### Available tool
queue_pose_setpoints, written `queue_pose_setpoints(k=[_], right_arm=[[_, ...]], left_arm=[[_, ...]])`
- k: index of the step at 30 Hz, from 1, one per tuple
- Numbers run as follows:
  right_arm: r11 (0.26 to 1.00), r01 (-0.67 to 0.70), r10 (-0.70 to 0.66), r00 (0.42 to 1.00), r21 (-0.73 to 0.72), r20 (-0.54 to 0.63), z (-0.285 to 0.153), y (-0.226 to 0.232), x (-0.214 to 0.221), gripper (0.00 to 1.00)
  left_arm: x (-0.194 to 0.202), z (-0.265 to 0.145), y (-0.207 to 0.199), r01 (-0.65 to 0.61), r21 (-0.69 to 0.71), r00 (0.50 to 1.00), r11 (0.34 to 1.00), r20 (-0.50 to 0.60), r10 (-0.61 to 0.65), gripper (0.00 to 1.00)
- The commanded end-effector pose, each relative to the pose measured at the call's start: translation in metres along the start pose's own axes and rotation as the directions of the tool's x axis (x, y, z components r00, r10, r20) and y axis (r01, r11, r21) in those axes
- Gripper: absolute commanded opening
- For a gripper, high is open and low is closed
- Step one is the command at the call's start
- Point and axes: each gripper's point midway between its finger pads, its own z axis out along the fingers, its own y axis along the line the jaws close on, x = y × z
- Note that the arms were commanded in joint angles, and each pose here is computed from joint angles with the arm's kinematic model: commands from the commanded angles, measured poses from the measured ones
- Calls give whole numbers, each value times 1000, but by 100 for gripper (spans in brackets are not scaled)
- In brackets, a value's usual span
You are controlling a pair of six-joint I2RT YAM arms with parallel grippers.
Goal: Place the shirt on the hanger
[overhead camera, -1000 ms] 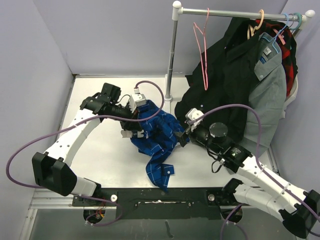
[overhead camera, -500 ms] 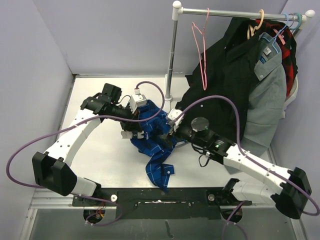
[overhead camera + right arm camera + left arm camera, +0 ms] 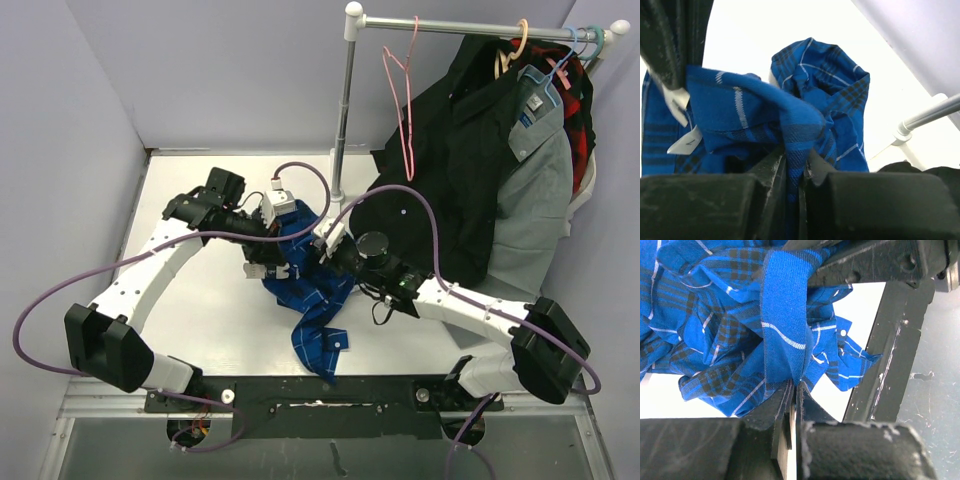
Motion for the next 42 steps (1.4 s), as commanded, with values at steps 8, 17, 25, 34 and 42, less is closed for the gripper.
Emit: queue_pose_setpoints(k=[8,17,25,34,42], right_arm=[[833,-336,220,930,439,293,-29,-68,-33,0],[582,-533,402,845,615,351,-45,-94,21,0],[512,-643,496,762,569,416,-37,-95,33,0],[379,-737,591,659,560,466,-44,-104,55,0],[378,-742,599,652,554,465,-40,-103,54,0]], left_arm=[[-59,-5,22,190,-96,972,977,158,-174,91],[-51,-42,16,357,-76,860,931,416,-295,98],[4,-6,24,176,-136,944,975,303,-128,80],[-18,12,24,189,-103,933,976,328,-146,73],[-26,57,20,143,-129,970,981,218,-113,69]])
